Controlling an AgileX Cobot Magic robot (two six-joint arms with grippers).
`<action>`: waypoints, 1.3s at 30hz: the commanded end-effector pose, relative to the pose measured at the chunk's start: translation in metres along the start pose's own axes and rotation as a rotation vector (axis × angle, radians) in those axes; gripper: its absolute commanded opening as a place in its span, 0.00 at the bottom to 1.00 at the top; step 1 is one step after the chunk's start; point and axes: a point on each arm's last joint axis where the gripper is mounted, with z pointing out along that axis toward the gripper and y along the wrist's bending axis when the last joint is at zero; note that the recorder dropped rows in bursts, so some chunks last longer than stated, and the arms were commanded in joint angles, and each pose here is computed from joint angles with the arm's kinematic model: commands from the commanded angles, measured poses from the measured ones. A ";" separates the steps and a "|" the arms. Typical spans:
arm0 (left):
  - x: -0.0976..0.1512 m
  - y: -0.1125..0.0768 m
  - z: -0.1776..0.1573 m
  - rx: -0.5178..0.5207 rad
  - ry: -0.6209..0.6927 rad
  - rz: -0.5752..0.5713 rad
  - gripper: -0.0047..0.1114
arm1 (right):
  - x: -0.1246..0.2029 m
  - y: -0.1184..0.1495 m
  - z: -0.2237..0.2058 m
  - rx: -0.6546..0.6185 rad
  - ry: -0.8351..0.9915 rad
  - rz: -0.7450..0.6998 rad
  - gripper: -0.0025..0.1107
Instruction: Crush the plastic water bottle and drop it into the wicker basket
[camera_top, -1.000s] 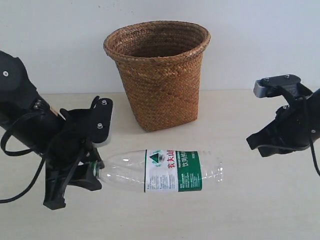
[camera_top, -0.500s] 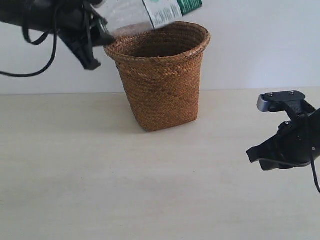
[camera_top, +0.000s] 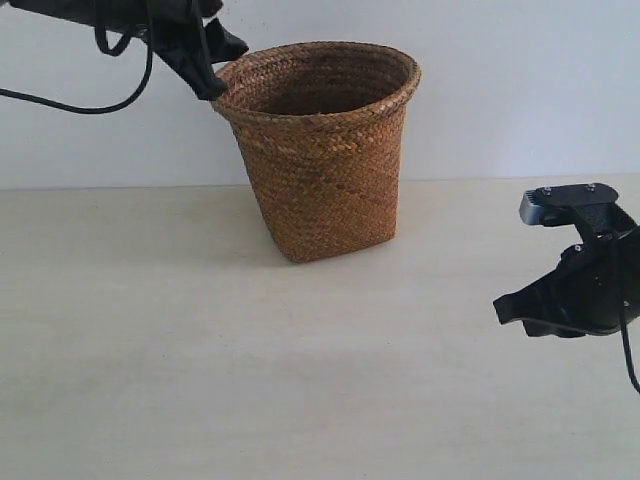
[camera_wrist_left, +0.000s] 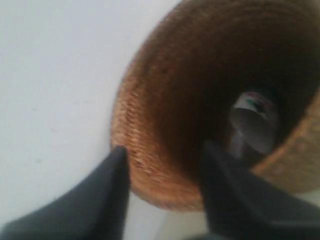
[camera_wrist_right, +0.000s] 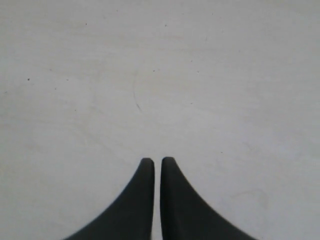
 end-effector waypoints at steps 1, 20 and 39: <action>0.012 -0.007 -0.015 0.178 0.133 -0.085 0.08 | -0.011 0.000 -0.005 0.007 -0.050 0.004 0.02; 0.058 -0.020 -0.075 0.186 0.798 -0.566 0.08 | -0.022 -0.011 -0.064 0.206 0.262 -0.033 0.02; 0.076 -0.083 -0.198 -0.018 0.549 -0.673 0.08 | 0.024 -0.008 -0.181 0.319 -0.315 0.084 0.02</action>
